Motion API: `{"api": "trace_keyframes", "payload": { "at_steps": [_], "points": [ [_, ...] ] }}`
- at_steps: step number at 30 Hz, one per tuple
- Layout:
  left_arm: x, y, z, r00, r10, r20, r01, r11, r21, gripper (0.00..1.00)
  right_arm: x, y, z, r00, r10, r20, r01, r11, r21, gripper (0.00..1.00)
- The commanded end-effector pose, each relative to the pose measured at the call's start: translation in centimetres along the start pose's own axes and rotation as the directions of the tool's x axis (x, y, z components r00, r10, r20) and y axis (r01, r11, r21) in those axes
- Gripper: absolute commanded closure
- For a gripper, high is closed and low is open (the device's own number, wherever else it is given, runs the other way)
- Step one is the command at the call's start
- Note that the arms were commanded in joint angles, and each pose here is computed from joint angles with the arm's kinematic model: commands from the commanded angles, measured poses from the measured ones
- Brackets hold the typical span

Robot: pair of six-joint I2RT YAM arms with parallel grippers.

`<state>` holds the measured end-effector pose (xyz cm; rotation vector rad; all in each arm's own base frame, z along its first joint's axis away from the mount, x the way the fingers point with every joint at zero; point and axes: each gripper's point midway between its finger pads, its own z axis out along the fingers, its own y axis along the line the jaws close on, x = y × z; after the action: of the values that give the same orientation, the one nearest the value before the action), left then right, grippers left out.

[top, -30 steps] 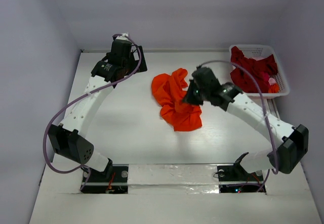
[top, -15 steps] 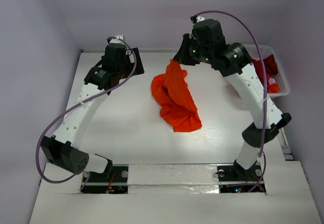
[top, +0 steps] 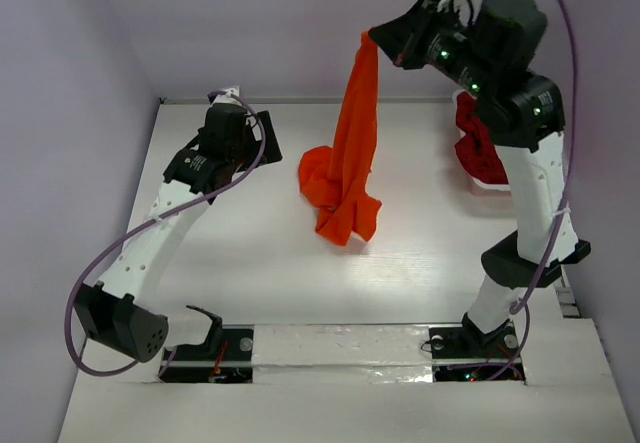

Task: Fold and stack the t-shirts
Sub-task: Flatten out the tshirt

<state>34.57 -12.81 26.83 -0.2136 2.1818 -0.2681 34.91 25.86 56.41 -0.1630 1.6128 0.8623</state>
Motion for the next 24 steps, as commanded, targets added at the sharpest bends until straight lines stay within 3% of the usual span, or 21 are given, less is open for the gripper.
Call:
{"api": "trace_keyframes", "payload": {
  "at_steps": [1,7,15,19,24],
  "points": [
    [-1.9,-0.9,-1.8,0.996,-0.039,0.080,0.034,0.998,0.055,0.01,-11.9,6.5,-7.1,0.914,-0.063,0.402,0.160,0.964,-0.210,1.00],
    [-1.3,-0.7,-2.3,0.996,-0.042,0.076,0.037,0.997,0.068,0.01,-15.8,10.0,-13.6,0.846,-0.020,0.533,0.219,0.924,-0.313,1.00],
    [-0.6,-0.2,-2.5,0.997,-0.037,0.065,0.033,0.998,0.057,0.01,-18.9,6.6,-19.3,0.745,-0.147,0.650,0.224,0.974,-0.036,1.00],
    [-0.9,-0.4,-2.7,0.997,-0.042,0.071,0.038,0.997,0.066,0.01,-18.4,6.1,-19.8,0.755,-0.161,0.636,0.217,0.976,-0.011,1.00],
    [-1.0,-1.1,-3.1,0.997,-0.040,0.069,0.033,0.995,0.094,0.01,-16.3,6.3,-17.1,0.821,-0.135,0.555,0.215,0.973,-0.081,1.00]
  ]
}}
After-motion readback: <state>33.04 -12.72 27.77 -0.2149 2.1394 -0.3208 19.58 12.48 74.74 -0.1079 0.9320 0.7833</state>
